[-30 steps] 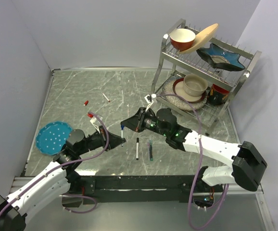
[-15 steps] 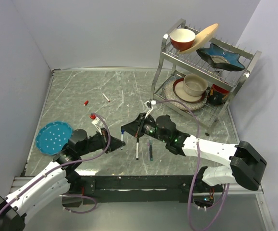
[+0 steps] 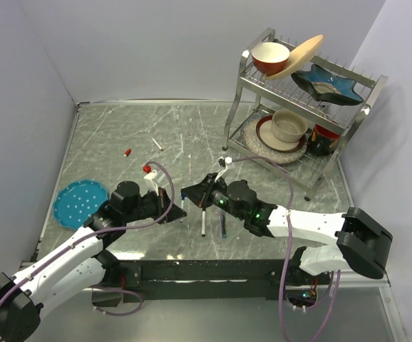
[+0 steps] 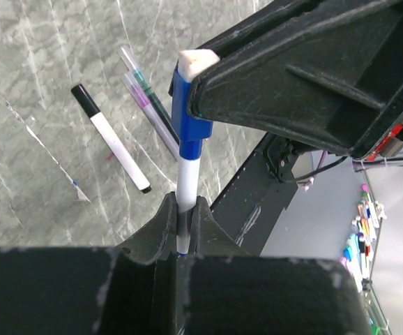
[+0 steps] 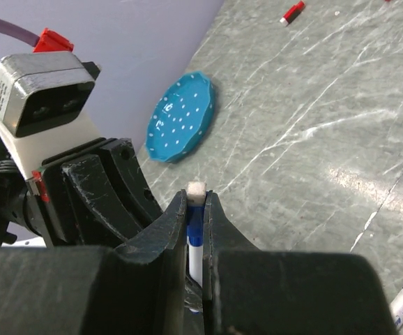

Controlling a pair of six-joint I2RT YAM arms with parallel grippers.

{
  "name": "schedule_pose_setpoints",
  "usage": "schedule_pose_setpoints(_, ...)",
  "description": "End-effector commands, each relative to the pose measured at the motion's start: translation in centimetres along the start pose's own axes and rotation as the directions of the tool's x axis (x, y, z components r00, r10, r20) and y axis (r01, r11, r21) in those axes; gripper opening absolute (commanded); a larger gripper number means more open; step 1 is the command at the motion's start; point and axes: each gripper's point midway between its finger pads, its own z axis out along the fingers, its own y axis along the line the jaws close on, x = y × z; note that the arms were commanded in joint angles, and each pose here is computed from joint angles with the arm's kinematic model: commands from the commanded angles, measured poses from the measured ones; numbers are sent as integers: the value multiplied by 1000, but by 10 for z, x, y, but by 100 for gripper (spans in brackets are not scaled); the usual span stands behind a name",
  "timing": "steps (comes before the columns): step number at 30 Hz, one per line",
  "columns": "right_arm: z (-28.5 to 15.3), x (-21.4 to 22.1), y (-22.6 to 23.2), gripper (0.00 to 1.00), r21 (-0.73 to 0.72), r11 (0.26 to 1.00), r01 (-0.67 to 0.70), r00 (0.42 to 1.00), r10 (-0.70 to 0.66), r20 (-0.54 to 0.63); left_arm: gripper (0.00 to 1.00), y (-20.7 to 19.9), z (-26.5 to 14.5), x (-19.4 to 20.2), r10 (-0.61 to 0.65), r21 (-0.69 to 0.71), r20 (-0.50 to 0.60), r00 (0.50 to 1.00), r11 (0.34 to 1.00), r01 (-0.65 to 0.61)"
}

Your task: Insert the pens into the pen caps

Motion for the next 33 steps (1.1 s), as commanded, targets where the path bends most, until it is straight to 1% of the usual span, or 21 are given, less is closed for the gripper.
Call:
schedule_pose_setpoints(1,-39,108,17,0,-125,992,-27,925,-22,-378,1,-22,-12,-111,112,-14,377,919,993,-115)
schedule_pose_setpoints(2,-40,108,22,0,-150,988,-38,928,-20,-372,1,-21,-12,-112,108,-8,379,919,993,-114)
schedule_pose_setpoints(5,-45,122,27,0,-173,982,-69,912,-8,-410,1,-26,-13,-114,92,43,384,919,992,-117)
schedule_pose_setpoints(6,-46,127,27,0,-165,983,-83,900,3,-435,1,-27,-15,-118,95,40,394,914,992,-121)
schedule_pose_setpoints(8,-49,135,25,0,-128,986,-110,882,37,-470,1,-18,-15,-120,97,-7,405,909,995,-103)
schedule_pose_setpoints(9,-50,136,31,0,-130,987,-92,881,20,-473,1,-17,-16,-123,108,-13,408,907,994,-112)
schedule_pose_setpoints(10,-52,141,24,0,-85,994,-64,872,15,-489,1,-14,-15,-123,107,-27,401,910,994,-105)
schedule_pose_setpoints(11,-51,141,22,0,-69,996,-48,878,9,-479,1,-11,-13,-124,109,-35,402,909,994,-103)
schedule_pose_setpoints(14,-53,146,21,0,-53,998,-29,871,-1,-492,1,0,-11,-122,81,-42,397,914,997,-69)
schedule_pose_setpoints(15,-55,150,21,0,-56,998,-24,867,-7,-498,1,4,-15,-123,77,-31,399,914,997,-70)
schedule_pose_setpoints(17,-60,153,33,0,-114,993,-34,873,-26,-487,1,5,-21,-129,59,-8,423,904,998,-61)
schedule_pose_setpoints(18,-64,157,32,0,-120,992,-44,865,-23,-501,1,5,-25,-130,42,20,422,905,998,-56)
schedule_pose_setpoints(21,-65,161,38,0,-152,987,-57,855,-30,-518,1,-1,-29,-135,45,37,430,902,997,-67)
schedule_pose_setpoints(24,-61,152,48,0,-168,984,-60,869,-32,-494,1,-3,-30,-134,47,35,405,913,997,-67)
schedule_pose_setpoints(25,-61,152,44,0,-139,989,-46,863,-31,-505,1,-7,-30,-132,49,51,396,917,996,-75)
schedule_pose_setpoints(26,-54,141,53,0,-141,989,-42,876,-32,-480,1,-8,-30,-129,47,58,395,917,995,-76)
schedule_pose_setpoints(28,-48,131,50,0,-96,995,-20,885,-27,-465,1,-5,-31,-125,34,47,393,919,997,-57)
schedule_pose_setpoints(29,-42,115,62,0,-107,994,-22,901,-26,-433,1,-3,-31,-120,34,37,387,921,998,-52)
schedule_pose_setpoints(31,-36,94,57,1,-67,998,17,913,-43,-405,1,1,-29,-110,21,24,364,931,999,-32)
schedule_pose_setpoints(32,-29,71,69,3,-76,996,36,931,-61,-361,1,3,-28,-104,12,21,353,936,1000,-21)
schedule_pose_setpoints(33,-25,52,64,6,-43,998,50,945,-62,-322,1,4,-28,-100,8,21,344,939,1000,-16)
